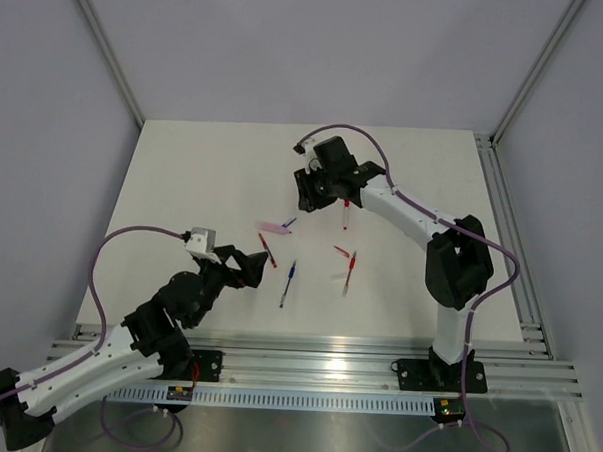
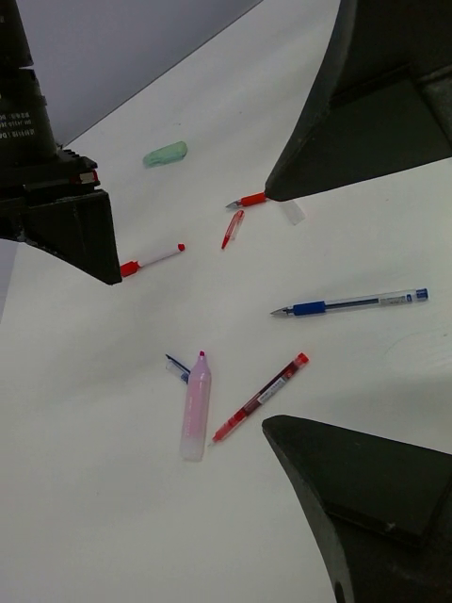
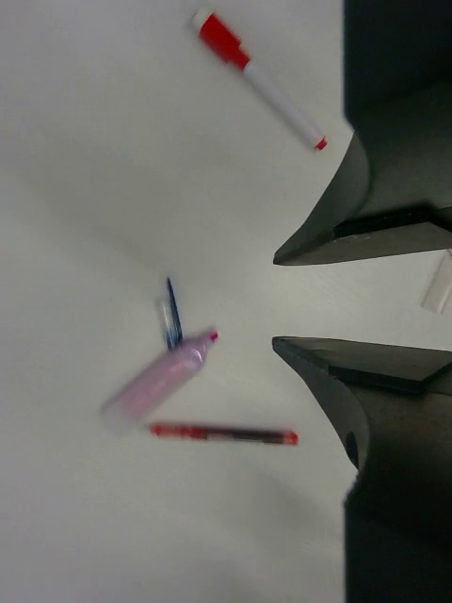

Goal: Insert the pens into the pen caps
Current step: Pick up the pen from the center of the board.

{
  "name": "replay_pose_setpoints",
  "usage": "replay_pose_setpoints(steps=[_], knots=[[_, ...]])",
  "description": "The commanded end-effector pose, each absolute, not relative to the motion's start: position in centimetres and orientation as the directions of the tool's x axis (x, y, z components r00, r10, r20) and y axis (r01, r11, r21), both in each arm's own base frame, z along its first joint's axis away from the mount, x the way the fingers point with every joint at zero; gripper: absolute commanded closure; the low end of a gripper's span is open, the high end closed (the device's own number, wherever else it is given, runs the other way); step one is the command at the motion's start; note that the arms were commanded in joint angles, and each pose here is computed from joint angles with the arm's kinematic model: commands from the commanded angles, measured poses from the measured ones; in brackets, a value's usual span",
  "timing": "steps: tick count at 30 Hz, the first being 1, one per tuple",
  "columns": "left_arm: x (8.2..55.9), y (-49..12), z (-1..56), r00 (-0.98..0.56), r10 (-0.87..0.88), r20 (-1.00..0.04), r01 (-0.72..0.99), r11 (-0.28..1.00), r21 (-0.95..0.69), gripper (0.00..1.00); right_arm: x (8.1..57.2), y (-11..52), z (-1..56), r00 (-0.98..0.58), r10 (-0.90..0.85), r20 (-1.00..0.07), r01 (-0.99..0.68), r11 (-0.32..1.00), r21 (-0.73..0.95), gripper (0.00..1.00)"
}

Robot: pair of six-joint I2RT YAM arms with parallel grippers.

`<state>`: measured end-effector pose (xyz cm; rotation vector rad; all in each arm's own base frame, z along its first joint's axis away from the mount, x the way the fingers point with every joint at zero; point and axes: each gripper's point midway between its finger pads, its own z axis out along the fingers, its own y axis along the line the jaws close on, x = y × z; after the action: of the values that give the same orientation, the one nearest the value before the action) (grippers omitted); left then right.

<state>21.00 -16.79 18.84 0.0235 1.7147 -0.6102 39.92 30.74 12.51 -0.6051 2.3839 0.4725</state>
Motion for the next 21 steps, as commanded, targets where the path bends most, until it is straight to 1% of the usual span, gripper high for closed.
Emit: replay_pose_setpoints(steps=[1,2,4,5,7,8,9,11,13,14,15,17,19,20,21], knots=[[21.2,-15.7,20.3,-0.214,-0.387,-0.897,0.291,0.851,-0.437,0.02,38.3,33.9,17.2,-0.507,-0.429,-0.748,-0.770,0.615,0.170,0.56],[21.0,-15.6,20.8,-0.214,-0.404,-0.889,0.293,0.842,-0.453,0.02,37.9,34.5,16.0,-0.511,-0.463,-0.724,-0.784,0.596,0.172,0.55],[20.6,-15.6,20.9,-0.244,-0.419,-0.875,0.294,0.827,-0.479,0.02,36.7,35.7,15.4,-0.488,-0.530,-0.694,-0.818,0.556,0.151,0.52],[20.4,-15.6,21.0,-0.252,-0.426,-0.869,0.293,0.822,-0.489,0.02,36.3,35.9,13.9,-0.482,-0.575,-0.661,-0.832,0.536,0.140,0.50],[19.7,-15.5,21.2,-0.288,-0.455,-0.842,0.291,0.796,-0.530,0.02,36.0,37.3,13.9,-0.440,-0.605,-0.663,-0.861,0.494,0.121,0.48],[19.4,-15.5,21.5,-0.296,-0.469,-0.832,0.293,0.785,-0.546,0.02,36.0,37.6,12.6,-0.446,-0.624,-0.642,-0.864,0.486,0.128,0.48],[18.9,-15.5,22.2,-0.304,-0.490,-0.817,0.313,0.759,-0.571,0.02,36.3,38.2,13.1,-0.431,-0.623,-0.652,-0.870,0.478,0.118,0.48],[18.2,-15.3,22.9,-0.323,-0.517,-0.793,0.319,0.729,-0.606,0.02,36.6,38.3,11.9,-0.424,-0.656,-0.625,-0.874,0.477,0.092,0.48],[17.3,-14.8,23.4,-0.340,-0.524,-0.781,0.324,0.714,-0.620,0.02,37.1,38.8,11.9,-0.395,-0.673,-0.625,-0.883,0.465,0.058,0.48],[17.0,-14.3,24.9,-0.328,-0.538,-0.776,0.333,0.703,-0.628,0.02,36.6,39.1,11.0,-0.397,-0.695,-0.599,-0.889,0.453,0.063,0.48],[16.6,-13.6,24.6,-0.342,-0.523,-0.781,0.317,0.718,-0.620,0.02,36.8,39.5,11.2,-0.383,-0.700,-0.603,-0.894,0.445,0.052,0.48],[15.8,-12.4,27.0,-0.320,-0.548,-0.773,0.333,0.699,-0.633,0.02,36.1,40.2,10.0,-0.360,-0.731,-0.579,-0.909,0.416,0.041,0.47],[15.1,-11.6,27.3,-0.322,-0.509,-0.798,0.340,0.725,-0.599,0.01,36.2,40.8,9.8,-0.343,-0.741,-0.577,-0.914,0.406,0.023,0.47],[14.6,-10.9,28.9,-0.305,-0.516,-0.800,0.355,0.718,-0.599,0.01,36.0,41.1,9.1,-0.341,-0.748,-0.570,-0.917,0.399,0.026,0.47],[14.3,-10.3,28.5,-0.313,-0.470,-0.825,0.351,0.750,-0.561,0.01,36.2,41.3,9.1,-0.335,-0.747,-0.574,-0.919,0.393,0.025,0.47]])
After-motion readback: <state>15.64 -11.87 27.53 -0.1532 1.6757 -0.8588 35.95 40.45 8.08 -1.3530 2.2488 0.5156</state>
